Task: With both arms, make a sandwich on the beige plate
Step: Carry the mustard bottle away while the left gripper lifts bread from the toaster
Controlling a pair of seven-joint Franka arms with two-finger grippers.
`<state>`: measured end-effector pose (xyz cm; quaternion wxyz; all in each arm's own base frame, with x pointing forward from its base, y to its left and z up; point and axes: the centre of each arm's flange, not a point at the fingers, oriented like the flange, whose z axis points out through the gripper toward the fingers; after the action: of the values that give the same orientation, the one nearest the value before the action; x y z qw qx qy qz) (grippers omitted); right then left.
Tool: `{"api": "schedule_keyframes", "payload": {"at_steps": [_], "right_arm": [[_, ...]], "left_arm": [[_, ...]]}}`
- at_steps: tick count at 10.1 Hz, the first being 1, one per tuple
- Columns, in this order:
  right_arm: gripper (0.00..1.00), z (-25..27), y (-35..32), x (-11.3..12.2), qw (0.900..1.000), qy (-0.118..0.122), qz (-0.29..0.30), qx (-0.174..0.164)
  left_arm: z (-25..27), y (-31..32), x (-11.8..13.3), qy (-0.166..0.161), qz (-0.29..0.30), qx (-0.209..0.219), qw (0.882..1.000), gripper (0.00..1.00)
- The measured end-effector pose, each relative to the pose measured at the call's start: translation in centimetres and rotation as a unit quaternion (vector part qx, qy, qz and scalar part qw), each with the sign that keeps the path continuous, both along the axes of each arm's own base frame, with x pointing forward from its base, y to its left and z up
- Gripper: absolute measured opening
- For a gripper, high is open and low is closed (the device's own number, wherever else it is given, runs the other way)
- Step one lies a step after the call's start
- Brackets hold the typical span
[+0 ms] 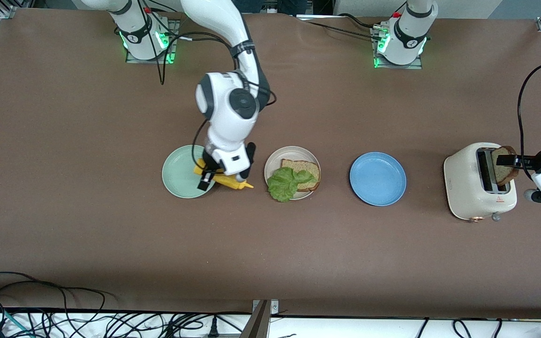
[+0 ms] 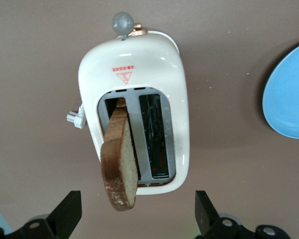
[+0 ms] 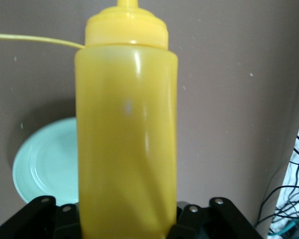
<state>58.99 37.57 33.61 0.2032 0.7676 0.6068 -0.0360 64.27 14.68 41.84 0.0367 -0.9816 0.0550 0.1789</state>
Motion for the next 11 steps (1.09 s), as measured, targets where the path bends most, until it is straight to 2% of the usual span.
{"api": "schedule_keyframes", "payload": {"at_steps": [2, 3, 4, 5, 7, 9, 10, 11], "right_arm": [[0.04, 3.7, -7.1, 2.7, 0.996, 0.047, -0.026, 0.071], [0.04, 5.2, -11.3, 3.9, 0.99, 0.071, -0.035, 0.117], [0.04, 6.2, -16.0, 4.9, 0.98, 0.094, -0.039, 0.169], [0.04, 6.4, -20.8, 5.5, 0.968, 0.112, -0.037, 0.222], [0.04, 5.4, -29.7, 5.5, 0.937, 0.147, -0.027, 0.317], [0.04, 3.8, -37.6, 4.3, 0.902, 0.162, -0.008, 0.401], [0.04, 2.6, -41.0, 3.5, 0.886, 0.159, 0.008, 0.435], [0.04, 0.2, -44.1, 2.4, 0.862, 0.155, 0.016, 0.482]], "left_arm": [[-2.8, 2.4, -0.7, 0.017, 0.015, -0.006, 1.0, 0.97], [-4.3, 3.0, -0.8, 0.027, 0.019, -0.01, 0.999, 0.96], [-5.4, 3.1, -0.9, 0.034, 0.02, -0.012, 0.999, 0.9], [-5.9, 3.0, -0.9, 0.038, 0.019, -0.014, 0.999, 0.75], [-5.7, 2.7, -0.9, 0.04, 0.018, -0.014, 0.999, 0.46], [-4.1, 2.9, -0.9, 0.031, 0.019, -0.01, 0.999, 0.19], [-2.6, 2.8, -1.1, 0.028, 0.02, -0.008, 0.999, 0.12], [-0.4, 2.6, -1.5, 0.024, 0.022, -0.005, 0.999, 0.12]]}}
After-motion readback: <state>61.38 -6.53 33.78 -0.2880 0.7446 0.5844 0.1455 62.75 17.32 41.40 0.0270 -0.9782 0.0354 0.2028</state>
